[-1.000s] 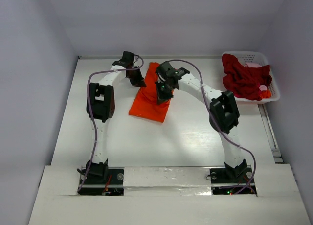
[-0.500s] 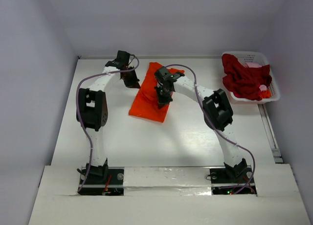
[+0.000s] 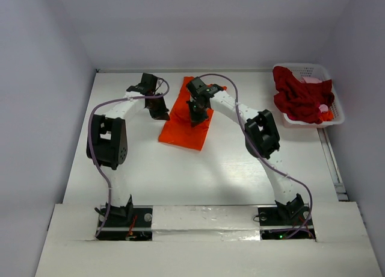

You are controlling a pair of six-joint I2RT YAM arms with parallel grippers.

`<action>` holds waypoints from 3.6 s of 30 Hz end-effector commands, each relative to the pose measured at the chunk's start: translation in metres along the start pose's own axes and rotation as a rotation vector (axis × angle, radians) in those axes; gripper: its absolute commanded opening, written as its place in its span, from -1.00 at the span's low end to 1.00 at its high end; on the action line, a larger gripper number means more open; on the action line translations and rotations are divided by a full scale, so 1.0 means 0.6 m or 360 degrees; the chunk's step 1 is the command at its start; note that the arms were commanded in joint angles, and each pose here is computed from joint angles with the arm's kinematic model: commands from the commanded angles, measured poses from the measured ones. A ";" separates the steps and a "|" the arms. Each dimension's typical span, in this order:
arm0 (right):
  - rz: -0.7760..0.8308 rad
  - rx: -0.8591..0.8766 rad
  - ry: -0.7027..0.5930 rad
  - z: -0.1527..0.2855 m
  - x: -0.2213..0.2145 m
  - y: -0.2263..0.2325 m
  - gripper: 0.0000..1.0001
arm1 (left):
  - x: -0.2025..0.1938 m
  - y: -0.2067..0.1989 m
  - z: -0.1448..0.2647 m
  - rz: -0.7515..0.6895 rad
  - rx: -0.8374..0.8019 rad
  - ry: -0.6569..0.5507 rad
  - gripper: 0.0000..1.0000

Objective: Fold and stack the t-shirts
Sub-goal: Fold the folded rectangular tshirt in 1/3 of the way

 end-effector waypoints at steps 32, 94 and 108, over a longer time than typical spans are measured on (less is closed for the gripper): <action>-0.0188 -0.0167 -0.0206 0.016 0.075 -0.086 -1.00 | 0.074 -0.036 -0.106 0.0042 -0.0169 -0.0028 -1.00; -0.0046 0.0114 0.0016 0.052 -0.052 0.017 -1.00 | -0.001 0.010 -0.044 -0.0049 -0.0023 0.0032 -1.00; -0.0124 0.0154 0.0143 0.000 -0.108 0.010 -1.00 | -0.068 0.020 -0.122 0.0027 -0.0036 0.0220 -1.00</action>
Point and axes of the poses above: each gripper's point midway between its finger pads, its own z axis back along the fingers, its own y axis along the line the jaws close on, x = y × z, the point moved 3 cm from there along z, back along the fingers, and after that the axes turned 1 degree about z, right-handed, at the moved point
